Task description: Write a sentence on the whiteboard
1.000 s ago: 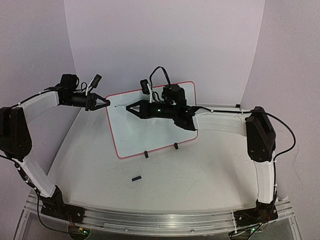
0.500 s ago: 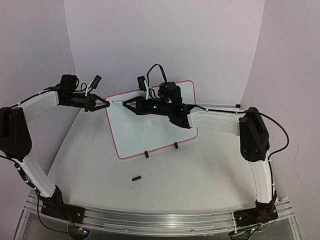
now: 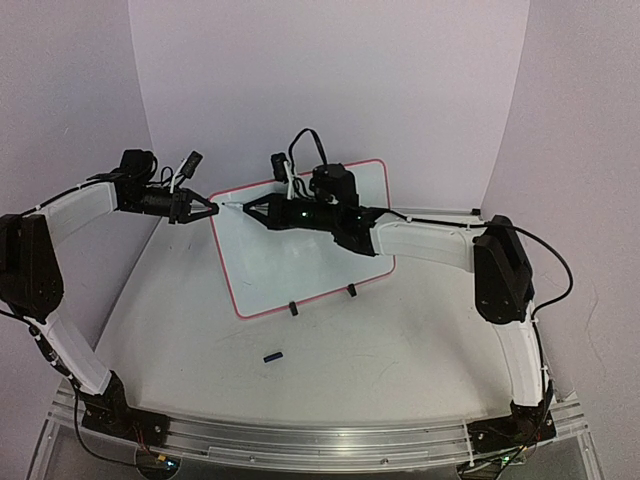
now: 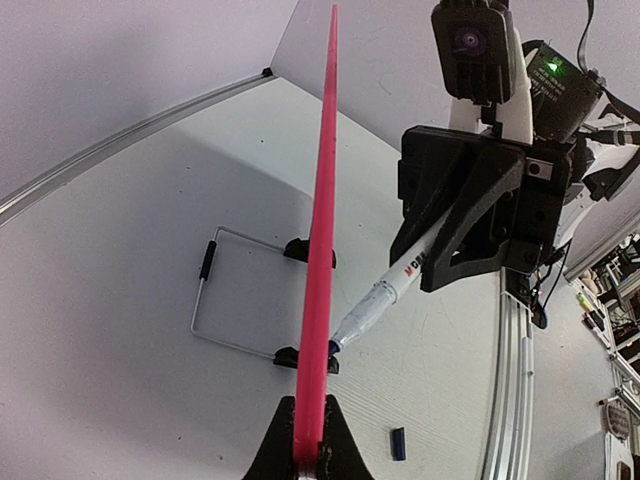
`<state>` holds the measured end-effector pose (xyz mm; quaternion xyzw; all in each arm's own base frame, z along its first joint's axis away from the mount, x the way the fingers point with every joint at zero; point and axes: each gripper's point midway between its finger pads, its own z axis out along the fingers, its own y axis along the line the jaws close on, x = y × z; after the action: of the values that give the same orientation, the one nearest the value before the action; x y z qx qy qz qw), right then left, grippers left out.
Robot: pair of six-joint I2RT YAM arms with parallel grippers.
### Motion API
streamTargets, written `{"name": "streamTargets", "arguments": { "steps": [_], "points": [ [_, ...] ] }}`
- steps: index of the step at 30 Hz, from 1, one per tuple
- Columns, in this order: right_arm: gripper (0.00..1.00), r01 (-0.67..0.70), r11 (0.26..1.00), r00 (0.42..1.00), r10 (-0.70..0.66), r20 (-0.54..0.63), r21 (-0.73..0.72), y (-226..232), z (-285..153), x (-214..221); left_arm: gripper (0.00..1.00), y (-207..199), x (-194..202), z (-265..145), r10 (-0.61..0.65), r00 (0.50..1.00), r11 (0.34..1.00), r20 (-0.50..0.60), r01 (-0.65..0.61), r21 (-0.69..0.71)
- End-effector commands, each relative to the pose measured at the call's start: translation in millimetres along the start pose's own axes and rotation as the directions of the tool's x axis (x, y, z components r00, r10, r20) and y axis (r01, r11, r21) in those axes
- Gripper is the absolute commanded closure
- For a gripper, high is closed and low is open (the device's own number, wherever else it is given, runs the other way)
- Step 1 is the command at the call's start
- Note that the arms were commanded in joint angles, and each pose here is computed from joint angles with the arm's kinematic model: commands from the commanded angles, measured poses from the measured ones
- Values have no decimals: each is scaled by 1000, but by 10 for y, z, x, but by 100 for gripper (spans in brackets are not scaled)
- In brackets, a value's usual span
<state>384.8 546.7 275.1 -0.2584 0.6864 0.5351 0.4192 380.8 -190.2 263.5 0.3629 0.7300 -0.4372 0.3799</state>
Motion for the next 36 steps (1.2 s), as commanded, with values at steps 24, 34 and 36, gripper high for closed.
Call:
{"name": "streamTargets", "arguments": {
  "steps": [24,34,36],
  "points": [
    [100,21,991,998,-12,65,-134,405,-398,-76,100,-23,72,-17,-19,999,999,-44,17,-35],
    [100,6,999,996,-3,93,-34,180,-317,-99,100,-21,72,-19,-19,999,999,-44,17,-39],
    [100,1,1000,997,1,79,-23,134,-276,-56,100,-21,73,-17,-20,999,999,-44,18,-37]
  ]
}}
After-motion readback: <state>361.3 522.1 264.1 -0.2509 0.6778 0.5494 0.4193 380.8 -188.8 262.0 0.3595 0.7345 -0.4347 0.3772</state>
